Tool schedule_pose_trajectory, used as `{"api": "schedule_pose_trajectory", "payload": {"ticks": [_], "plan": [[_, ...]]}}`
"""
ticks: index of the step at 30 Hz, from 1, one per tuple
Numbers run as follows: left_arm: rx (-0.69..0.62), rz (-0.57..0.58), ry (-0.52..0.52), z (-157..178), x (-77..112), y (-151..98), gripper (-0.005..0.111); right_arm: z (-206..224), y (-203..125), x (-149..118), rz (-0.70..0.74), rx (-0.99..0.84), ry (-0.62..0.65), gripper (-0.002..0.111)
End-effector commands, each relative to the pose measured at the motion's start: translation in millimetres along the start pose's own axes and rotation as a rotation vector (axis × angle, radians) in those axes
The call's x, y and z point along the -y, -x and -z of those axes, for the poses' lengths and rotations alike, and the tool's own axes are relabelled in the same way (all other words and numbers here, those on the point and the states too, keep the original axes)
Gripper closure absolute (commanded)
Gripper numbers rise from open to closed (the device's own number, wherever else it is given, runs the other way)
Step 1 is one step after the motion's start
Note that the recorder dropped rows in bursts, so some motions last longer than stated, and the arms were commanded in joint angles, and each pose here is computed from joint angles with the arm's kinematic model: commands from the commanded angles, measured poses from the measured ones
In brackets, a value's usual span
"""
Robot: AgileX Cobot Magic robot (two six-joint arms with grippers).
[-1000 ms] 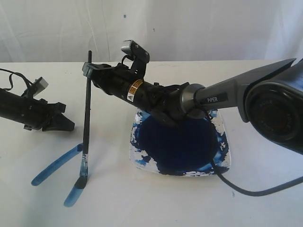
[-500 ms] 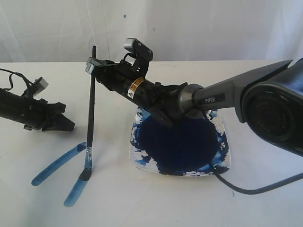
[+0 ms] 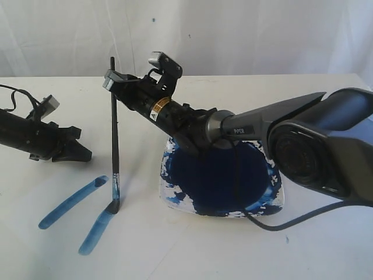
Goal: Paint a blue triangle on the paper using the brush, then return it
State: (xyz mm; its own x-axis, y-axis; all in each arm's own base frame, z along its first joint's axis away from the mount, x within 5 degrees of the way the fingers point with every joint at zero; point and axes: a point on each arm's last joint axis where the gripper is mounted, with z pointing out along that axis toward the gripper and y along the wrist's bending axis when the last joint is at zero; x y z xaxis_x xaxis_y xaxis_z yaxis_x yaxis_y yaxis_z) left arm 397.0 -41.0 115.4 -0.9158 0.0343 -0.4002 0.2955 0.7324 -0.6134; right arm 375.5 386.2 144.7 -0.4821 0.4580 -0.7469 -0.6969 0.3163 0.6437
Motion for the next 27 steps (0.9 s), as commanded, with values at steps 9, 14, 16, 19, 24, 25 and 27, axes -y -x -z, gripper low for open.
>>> {"api": "schedule_pose_trajectory", "payload": {"ticks": [9,14,16,19,24,25,27], "plan": [[0.038,-0.001,0.097,-1,-10.4,3,0.107,-11,-5,7,0.009,0.044,0.053,0.108],[0.038,-0.001,0.097,-1,-10.4,3,0.107,-12,-3,4,0.008,0.078,0.099,0.108],[0.038,-0.001,0.097,-1,-10.4,3,0.107,-12,-2,2,0.008,0.088,0.114,0.108],[0.038,-0.001,0.097,-1,-10.4,3,0.107,-12,-1,1,0.008,0.097,0.127,0.108],[0.038,-0.001,0.097,-1,-10.4,3,0.107,-11,0,-2,-0.008,0.113,0.158,0.108],[0.038,-0.001,0.097,-1,-10.4,3,0.107,-11,1,-3,-0.009,0.118,0.170,0.108],[0.038,-0.001,0.097,-1,-10.4,3,0.107,-10,2,-5,-0.017,0.133,0.195,0.108]]}}
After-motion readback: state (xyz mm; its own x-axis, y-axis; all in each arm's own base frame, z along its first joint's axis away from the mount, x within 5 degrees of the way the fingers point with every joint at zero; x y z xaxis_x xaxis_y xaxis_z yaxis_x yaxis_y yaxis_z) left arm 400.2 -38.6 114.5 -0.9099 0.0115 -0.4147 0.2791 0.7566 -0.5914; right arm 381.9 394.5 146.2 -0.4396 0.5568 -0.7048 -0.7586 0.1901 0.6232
